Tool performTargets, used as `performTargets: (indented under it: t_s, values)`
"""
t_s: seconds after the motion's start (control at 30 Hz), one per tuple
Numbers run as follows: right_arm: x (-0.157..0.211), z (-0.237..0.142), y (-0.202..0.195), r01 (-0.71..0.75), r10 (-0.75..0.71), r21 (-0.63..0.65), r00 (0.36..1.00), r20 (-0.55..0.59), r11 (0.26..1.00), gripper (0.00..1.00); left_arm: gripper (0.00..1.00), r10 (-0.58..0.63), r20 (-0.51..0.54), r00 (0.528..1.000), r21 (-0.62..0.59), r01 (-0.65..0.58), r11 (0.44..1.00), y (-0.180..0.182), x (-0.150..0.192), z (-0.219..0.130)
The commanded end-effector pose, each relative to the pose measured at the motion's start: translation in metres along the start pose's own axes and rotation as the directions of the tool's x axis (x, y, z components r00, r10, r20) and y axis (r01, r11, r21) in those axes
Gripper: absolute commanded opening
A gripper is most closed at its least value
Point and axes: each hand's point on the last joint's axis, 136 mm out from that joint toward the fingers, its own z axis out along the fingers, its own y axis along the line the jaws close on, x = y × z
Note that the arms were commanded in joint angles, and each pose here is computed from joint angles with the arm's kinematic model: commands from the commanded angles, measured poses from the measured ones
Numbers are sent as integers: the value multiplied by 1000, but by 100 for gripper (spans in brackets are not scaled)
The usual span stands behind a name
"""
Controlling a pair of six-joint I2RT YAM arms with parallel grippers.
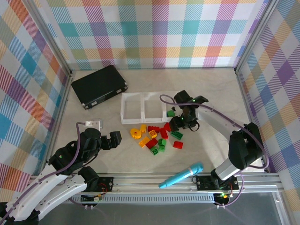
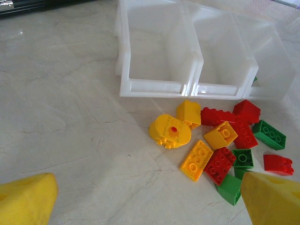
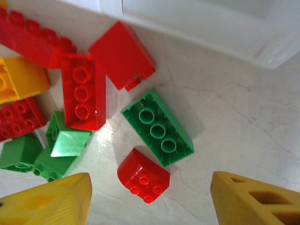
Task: Sort the legos into containers by color
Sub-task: Place the lego in the container, then pick up the lego from the center of the table.
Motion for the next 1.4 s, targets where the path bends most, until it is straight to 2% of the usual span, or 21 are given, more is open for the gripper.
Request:
performTargets:
  t_s: [0.0, 0.17, 0.23, 0.63, 0.9, 1.1, 1.27, 1.37]
  values:
    - [8, 16, -1, 46, -44, 29, 997, -55, 999, 70, 100, -12, 3, 1000, 0, 12, 1000, 2, 3, 0]
    - [7, 39, -3, 82, -76, 63, 993, -92, 995, 72, 100, -14, 4, 1000, 6, 14, 1000, 2, 4, -1]
    - [6, 46, -4, 97, -90, 68, 991, -96, 993, 78, 100, -16, 9, 1000, 6, 16, 1000, 3, 3, -2]
    - [5, 69, -10, 120, -105, 101, 985, -139, 988, 75, 100, -16, 9, 1000, -1, 16, 1000, 4, 3, -2]
    - [7, 76, -15, 120, -98, 137, 983, -154, 983, 66, 100, -14, 6, 1000, -4, 14, 1000, 4, 3, -1]
    - [6, 82, -24, 119, -89, 200, 984, -152, 973, 53, 100, -16, 1, 1000, -4, 16, 1000, 4, 5, 1]
    - [7, 82, -25, 114, -85, 207, 986, -147, 972, 46, 100, -17, 3, 1000, -1, 17, 1000, 4, 5, 0]
    - [7, 79, -27, 109, -78, 223, 987, -140, 969, 37, 100, -17, 2, 1000, -2, 17, 1000, 4, 5, 0]
